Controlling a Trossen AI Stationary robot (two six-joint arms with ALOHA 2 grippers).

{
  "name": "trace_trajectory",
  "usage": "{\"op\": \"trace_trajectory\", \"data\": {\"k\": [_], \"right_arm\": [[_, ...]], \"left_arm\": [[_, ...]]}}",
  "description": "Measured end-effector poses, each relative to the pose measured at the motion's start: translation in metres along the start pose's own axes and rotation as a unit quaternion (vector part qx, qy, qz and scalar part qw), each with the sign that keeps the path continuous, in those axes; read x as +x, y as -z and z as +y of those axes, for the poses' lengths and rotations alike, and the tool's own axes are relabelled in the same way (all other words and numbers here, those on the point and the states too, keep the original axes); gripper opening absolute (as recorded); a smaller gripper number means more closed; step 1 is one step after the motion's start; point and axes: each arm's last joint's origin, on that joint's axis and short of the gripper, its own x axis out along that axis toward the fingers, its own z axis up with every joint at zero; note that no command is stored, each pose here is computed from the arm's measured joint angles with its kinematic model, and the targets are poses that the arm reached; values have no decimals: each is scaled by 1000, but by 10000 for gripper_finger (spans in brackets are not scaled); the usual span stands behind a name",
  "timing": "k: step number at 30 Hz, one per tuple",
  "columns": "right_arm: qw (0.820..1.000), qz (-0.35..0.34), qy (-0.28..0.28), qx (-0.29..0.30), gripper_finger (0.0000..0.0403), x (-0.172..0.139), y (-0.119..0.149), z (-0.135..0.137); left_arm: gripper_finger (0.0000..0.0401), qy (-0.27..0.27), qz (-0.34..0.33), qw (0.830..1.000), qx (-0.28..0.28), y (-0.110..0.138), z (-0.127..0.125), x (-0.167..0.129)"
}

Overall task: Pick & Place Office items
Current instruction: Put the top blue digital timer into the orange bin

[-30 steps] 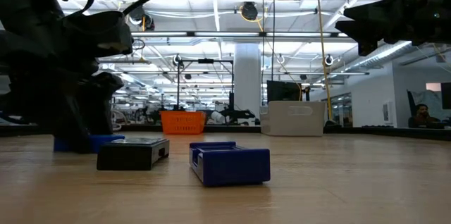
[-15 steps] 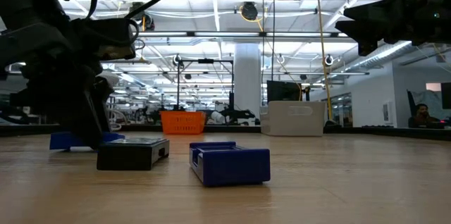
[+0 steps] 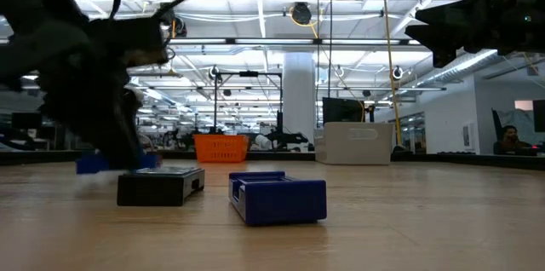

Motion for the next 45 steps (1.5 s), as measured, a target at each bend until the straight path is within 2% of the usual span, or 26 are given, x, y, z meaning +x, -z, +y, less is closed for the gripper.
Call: {"op": "trace_trajectory", "data": {"k": [5, 11, 15, 18, 22, 25, 29, 33, 38, 45], "right_arm": [[1000, 0, 0, 0, 171, 0, 0, 0], [1000, 0, 0, 0, 171, 0, 0, 0], [1000, 0, 0, 0, 171, 0, 0, 0], [1000, -1, 0, 0, 171, 0, 0, 0], [1000, 0, 0, 0, 171, 0, 0, 0], [1000, 0, 0, 0, 171, 0, 0, 0], [1000, -2, 0, 0, 171, 0, 0, 0], [1000, -3, 0, 0, 171, 0, -1, 0], [1000, -4, -1, 0, 171, 0, -1, 0], [1000, -4, -1, 0, 171, 0, -1, 0]], "left_arm": [[165, 16, -49, 999, 7, -11, -4, -9], [155, 4, -119, 993, 16, -25, -3, -31], [156, -2, -170, 985, 28, -35, -3, -47], [163, 13, -211, 976, 45, -41, -4, -54], [155, 40, -286, 956, 52, -37, 1, -53], [155, 48, -311, 948, 41, -25, 12, -47], [155, 61, -364, 929, 20, -13, 24, -46], [162, 37, -404, 914, 8, 0, 36, -48], [155, -9, -422, 907, -19, 14, 54, -46], [162, -84, -451, 886, -72, 14, 76, -47]]}}
